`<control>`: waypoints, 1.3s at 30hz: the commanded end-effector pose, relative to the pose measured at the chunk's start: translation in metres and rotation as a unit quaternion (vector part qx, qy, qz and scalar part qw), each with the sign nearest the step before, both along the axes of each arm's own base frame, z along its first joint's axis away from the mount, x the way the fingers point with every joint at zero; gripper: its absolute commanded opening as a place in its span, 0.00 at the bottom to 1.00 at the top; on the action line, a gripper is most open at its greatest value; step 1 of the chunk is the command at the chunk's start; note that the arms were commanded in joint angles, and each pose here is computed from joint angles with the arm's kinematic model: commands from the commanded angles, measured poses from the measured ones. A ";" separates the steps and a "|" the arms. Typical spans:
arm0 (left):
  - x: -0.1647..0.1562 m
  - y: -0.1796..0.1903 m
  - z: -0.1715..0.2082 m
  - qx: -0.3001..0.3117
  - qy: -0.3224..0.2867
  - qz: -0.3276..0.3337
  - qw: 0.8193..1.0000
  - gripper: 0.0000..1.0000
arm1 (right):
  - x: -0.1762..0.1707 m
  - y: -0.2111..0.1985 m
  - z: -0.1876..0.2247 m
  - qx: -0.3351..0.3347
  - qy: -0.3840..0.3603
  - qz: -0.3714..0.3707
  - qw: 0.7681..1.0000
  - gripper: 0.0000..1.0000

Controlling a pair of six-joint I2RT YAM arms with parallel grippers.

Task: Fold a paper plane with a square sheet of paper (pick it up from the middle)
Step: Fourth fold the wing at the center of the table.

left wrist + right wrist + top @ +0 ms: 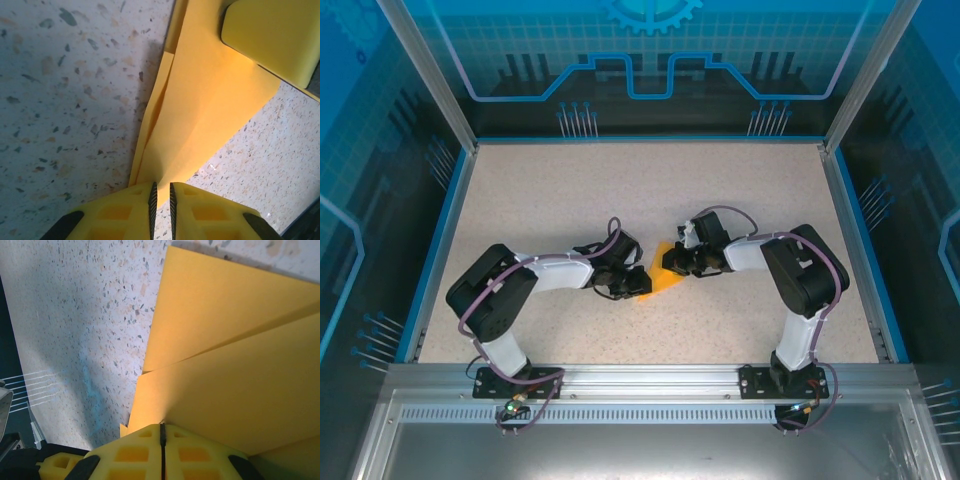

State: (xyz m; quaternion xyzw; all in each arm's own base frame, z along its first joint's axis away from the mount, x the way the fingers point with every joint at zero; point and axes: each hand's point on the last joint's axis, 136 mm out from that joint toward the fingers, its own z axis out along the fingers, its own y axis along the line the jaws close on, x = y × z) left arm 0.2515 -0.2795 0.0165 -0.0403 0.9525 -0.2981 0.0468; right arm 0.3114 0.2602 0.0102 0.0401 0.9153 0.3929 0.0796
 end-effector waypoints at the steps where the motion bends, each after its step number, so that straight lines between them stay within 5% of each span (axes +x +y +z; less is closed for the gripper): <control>1: -0.016 0.024 -0.026 0.051 0.035 0.009 0.998 0.18 | -0.032 -0.030 -0.058 -0.092 0.073 -0.009 0.993 0.08; 6: -0.016 0.027 -0.028 0.063 0.037 0.014 0.997 0.18 | -0.033 -0.030 -0.059 -0.093 0.075 -0.008 0.993 0.08; 14: -0.018 0.009 0.007 -0.008 0.018 -0.006 1.000 0.21 | -0.033 -0.031 -0.060 -0.093 0.077 -0.008 0.993 0.08; 31: -0.031 0.043 -0.030 0.077 0.045 0.023 0.996 0.20 | -0.035 -0.032 -0.063 -0.095 0.082 -0.008 0.992 0.08; 39: -0.024 0.013 0.011 -0.012 0.016 -0.008 1.000 0.21 | -0.034 -0.032 -0.063 -0.095 0.079 -0.007 0.992 0.08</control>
